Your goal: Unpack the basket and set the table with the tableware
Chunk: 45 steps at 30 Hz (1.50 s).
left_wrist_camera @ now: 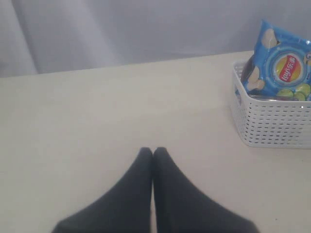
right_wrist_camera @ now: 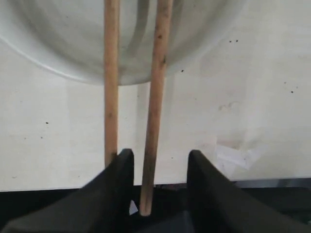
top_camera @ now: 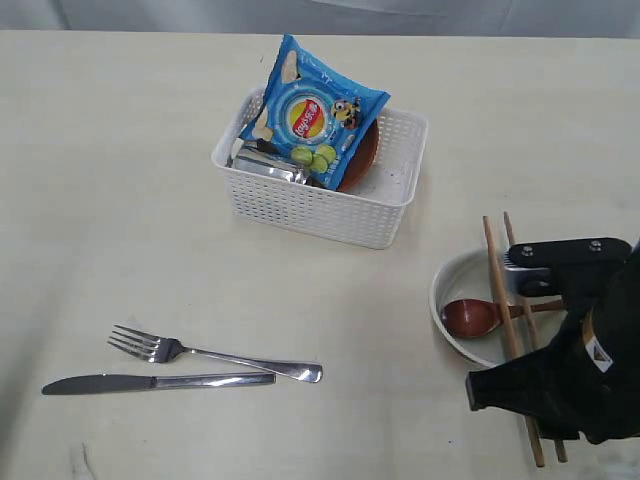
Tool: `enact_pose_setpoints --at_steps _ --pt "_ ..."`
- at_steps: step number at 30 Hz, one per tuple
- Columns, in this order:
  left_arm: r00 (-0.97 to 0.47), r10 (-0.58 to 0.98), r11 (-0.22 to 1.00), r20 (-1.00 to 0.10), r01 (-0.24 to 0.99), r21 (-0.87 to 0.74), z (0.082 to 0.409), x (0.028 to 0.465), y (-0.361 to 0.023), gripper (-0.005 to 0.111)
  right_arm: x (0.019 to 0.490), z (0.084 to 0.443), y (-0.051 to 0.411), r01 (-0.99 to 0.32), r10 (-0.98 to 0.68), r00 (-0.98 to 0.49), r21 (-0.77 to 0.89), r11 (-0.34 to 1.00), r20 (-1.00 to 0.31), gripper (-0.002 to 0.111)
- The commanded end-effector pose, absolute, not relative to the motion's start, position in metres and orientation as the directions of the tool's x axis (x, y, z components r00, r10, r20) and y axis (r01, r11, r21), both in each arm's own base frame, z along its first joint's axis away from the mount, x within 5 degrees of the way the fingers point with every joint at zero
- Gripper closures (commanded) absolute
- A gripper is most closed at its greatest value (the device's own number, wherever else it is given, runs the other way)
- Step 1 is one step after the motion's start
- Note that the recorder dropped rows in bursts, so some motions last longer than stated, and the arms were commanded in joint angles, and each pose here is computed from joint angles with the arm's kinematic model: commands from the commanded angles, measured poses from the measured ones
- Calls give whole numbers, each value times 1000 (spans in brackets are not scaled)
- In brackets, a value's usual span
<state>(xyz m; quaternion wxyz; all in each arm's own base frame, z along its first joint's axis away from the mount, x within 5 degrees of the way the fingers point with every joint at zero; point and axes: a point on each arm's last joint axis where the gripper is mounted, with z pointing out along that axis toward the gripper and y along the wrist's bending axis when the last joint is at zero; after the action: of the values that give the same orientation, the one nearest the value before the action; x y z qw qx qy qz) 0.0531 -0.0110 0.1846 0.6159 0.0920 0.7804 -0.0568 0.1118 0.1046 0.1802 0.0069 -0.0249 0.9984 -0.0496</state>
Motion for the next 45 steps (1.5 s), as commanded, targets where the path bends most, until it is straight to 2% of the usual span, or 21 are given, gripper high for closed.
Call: enact_pose_setpoints --at_steps 1,8,13,15,18,22,24,26,29,34,39,45 --pt "-221 70 976 -973 218 21 184 53 -11 107 112 182 100 -69 -71 -997 -136 988 -8 71" --pt "-221 70 976 -973 218 21 184 53 -11 107 113 208 98 -110 -118 -990 -101 989 -74 71" --pt "-221 70 976 -973 218 21 184 53 -11 107 123 262 114 -226 -215 -952 28 974 -220 71" --pt "-221 70 976 -973 218 21 184 53 -11 107 124 281 127 -315 -277 -922 112 942 -270 71" --pt "-221 70 976 -973 218 21 184 53 -11 107 125 294 155 -403 -336 -896 218 889 -290 71" --pt "-221 70 976 -973 218 21 184 53 -11 107 134 272 194 -476 -445 -874 169 863 -195 71" --pt "-221 70 976 -973 218 21 184 53 -11 107 141 248 230 -588 -574 -808 123 800 -131 71" --pt "-221 70 976 -973 218 21 184 53 -11 107 147 232 270 -686 -670 -726 115 718 -154 71" --pt "-221 70 976 -973 218 21 184 53 -11 107 153 220 316 -762 -735 -645 114 637 -210 71" --pt "-221 70 976 -973 218 21 184 53 -11 107 166 195 348 -806 -789 -591 95 584 -166 71" --pt "-221 70 976 -973 218 21 184 53 -11 107 160 171 376 -891 -877 -452 134 434 -164 71" --pt "-221 70 976 -973 218 21 184 53 -11 107 166 146 378 -907 -897 -421 71 415 -135 71"
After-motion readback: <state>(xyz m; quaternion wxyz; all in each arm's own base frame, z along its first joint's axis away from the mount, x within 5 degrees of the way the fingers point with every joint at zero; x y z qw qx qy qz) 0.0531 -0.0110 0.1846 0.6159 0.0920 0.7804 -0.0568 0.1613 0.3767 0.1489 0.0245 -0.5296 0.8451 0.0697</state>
